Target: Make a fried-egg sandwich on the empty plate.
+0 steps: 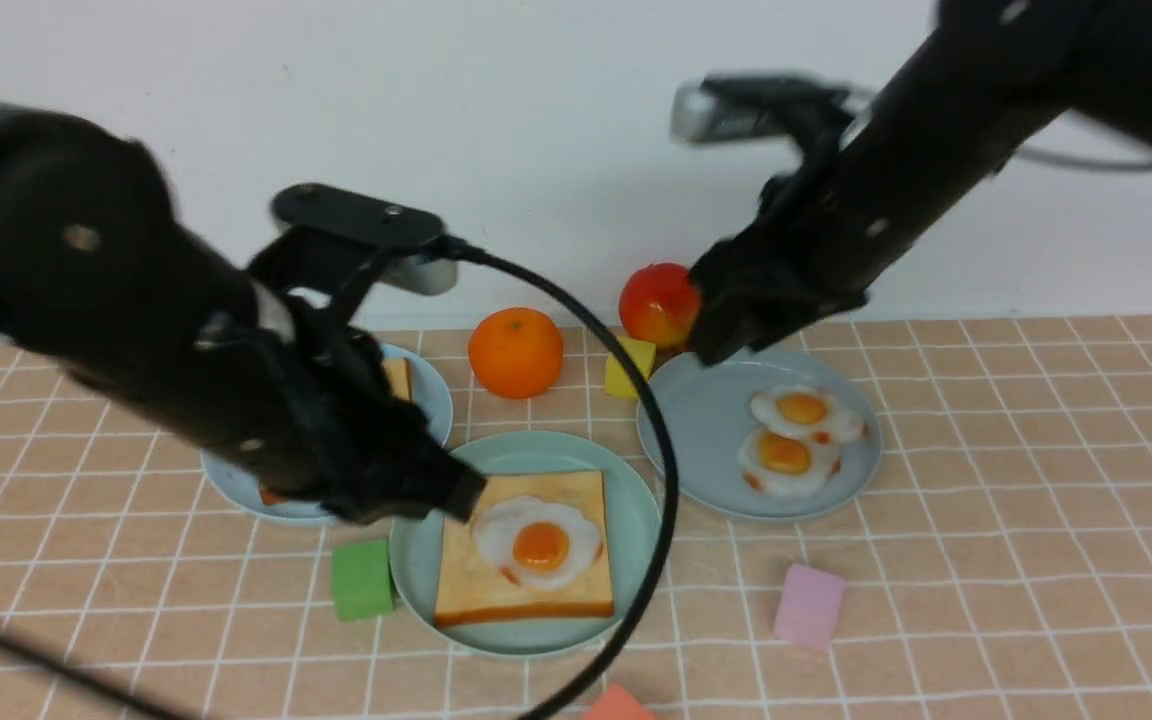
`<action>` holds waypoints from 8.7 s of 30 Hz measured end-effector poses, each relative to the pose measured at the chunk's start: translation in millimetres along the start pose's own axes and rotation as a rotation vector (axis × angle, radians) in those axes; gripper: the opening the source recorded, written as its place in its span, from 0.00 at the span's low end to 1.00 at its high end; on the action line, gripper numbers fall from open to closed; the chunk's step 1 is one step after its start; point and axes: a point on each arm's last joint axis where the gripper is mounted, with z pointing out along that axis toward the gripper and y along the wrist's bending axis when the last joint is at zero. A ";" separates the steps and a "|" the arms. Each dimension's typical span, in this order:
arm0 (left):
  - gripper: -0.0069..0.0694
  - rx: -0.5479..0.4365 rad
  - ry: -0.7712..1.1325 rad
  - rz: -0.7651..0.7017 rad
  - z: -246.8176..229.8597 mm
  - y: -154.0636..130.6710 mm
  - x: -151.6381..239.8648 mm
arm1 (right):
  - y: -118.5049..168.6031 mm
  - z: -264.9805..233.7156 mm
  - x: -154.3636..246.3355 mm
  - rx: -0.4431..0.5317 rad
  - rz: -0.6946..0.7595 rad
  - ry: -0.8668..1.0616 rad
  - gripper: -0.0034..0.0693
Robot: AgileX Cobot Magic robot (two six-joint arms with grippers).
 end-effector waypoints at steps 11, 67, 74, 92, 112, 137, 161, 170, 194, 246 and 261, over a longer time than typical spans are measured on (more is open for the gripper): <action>0.24 -0.113 0.023 -0.362 48.3 89.7 -12.0 | 37.5 -97.2 56.7 0.055 -0.082 -0.233 0.15; 0.16 0.236 0.024 -0.693 103.6 74.2 1.4 | 56.3 -88.4 181.3 -0.038 -0.100 -0.430 0.06; 0.16 0.152 0.020 -0.766 132.1 70.1 26.8 | 56.5 -88.4 181.4 -0.041 -0.099 -0.429 0.07; 0.55 0.179 0.045 -0.677 113.2 63.8 25.2 | 56.6 -87.9 182.5 -0.043 -0.099 -0.424 0.08; 0.19 0.369 -0.021 -0.386 -49.0 8.1 63.5 | 65.3 -97.5 320.0 0.016 -0.095 -0.888 0.10; 0.07 0.283 -0.773 -0.233 -167.4 -36.1 224.9 | 65.3 -99.8 342.4 0.034 -0.115 -1.040 0.13; 0.07 -0.350 -0.769 -0.364 -72.5 26.2 262.8 | 65.3 -99.8 342.4 0.034 -0.115 -1.040 0.16; 0.08 -0.306 -0.718 -0.502 -32.6 30.8 283.4 | 65.5 -99.6 342.8 0.030 -0.115 -1.038 0.18; 0.10 -0.301 -0.726 -0.507 -32.9 30.6 282.8 | 66.6 -97.8 344.0 0.018 -0.120 -1.016 0.22; 0.17 -0.302 -0.726 -0.505 -32.7 30.7 283.0 | -4.7 -24.4 386.5 0.611 0.349 -0.829 0.29; 0.19 -0.302 -0.726 -0.505 -32.7 30.7 283.0 | -4.6 -24.4 386.5 0.611 0.349 -0.830 0.32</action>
